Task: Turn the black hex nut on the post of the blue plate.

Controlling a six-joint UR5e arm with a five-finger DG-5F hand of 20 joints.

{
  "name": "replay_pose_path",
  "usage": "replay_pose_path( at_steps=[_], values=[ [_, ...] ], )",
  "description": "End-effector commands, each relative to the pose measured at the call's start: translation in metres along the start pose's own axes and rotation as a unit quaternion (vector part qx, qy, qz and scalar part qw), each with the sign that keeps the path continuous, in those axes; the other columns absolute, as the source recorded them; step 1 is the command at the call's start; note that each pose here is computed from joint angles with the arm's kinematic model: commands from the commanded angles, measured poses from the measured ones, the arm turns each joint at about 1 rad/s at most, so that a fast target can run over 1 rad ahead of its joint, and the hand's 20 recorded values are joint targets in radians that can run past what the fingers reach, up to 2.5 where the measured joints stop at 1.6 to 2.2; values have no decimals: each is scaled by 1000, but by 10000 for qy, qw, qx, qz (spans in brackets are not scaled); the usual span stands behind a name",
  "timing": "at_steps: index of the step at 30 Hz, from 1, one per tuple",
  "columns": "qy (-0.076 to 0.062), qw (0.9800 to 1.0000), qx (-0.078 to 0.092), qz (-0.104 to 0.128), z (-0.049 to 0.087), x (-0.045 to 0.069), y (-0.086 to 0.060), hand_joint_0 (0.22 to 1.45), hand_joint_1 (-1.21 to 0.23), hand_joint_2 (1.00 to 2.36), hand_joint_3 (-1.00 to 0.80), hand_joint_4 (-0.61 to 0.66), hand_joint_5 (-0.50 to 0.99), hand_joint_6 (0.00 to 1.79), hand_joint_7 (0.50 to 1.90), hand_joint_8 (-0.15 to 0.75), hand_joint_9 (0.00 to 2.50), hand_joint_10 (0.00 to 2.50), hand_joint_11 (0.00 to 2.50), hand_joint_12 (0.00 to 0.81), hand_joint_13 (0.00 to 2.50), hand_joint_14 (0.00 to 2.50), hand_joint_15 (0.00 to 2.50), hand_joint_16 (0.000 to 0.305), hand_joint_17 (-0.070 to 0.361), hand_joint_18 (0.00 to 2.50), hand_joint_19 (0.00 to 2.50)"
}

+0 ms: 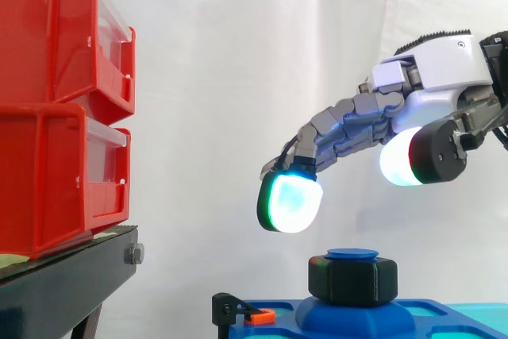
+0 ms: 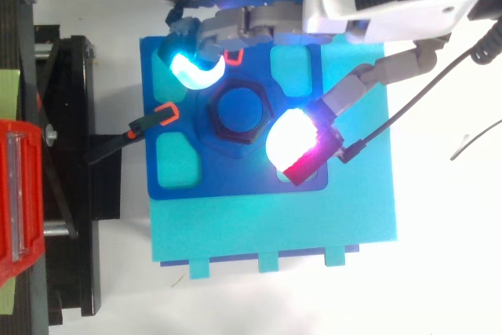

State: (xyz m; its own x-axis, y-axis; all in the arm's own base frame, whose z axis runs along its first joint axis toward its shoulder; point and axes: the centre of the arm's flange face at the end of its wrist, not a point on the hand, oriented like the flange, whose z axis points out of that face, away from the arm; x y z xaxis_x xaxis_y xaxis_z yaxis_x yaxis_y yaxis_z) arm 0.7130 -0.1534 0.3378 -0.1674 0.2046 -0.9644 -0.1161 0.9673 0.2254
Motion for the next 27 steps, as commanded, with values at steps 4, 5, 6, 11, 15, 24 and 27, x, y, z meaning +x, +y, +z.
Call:
replay_pose_path(
  at_steps=[4,5,6,11,15,24,27],
  values=[
    [-60,9999,120,-37,13,2,26,411,-370,1000,-500,214,-207,502,794,255,202,0,0,398,13,0,2,65,147,0,38],
    [-68,9999,126,-43,15,3,30,409,-374,1000,-500,215,-207,502,793,255,202,0,0,399,14,0,0,65,147,0,38],
    [-72,9999,149,-47,16,4,34,408,-386,1000,-500,217,-207,502,795,256,202,0,0,399,15,0,3,66,147,0,38],
    [-51,9997,210,-65,23,10,51,371,-392,1000,-500,228,-206,502,793,271,208,0,0,418,24,0,8,69,155,0,37],
    [24,9997,227,-63,24,21,59,367,-372,1000,-500,229,-206,502,793,275,208,0,0,420,25,0,4,70,157,0,39],
    [-49,9997,236,-24,28,46,69,384,-301,1000,-500,227,-205,502,794,268,202,0,0,412,18,0,12,68,154,0,43],
    [-60,9997,250,-13,30,50,71,389,-290,1000,-500,223,-204,502,791,266,201,0,0,409,14,0,7,68,153,0,57]
  ],
)
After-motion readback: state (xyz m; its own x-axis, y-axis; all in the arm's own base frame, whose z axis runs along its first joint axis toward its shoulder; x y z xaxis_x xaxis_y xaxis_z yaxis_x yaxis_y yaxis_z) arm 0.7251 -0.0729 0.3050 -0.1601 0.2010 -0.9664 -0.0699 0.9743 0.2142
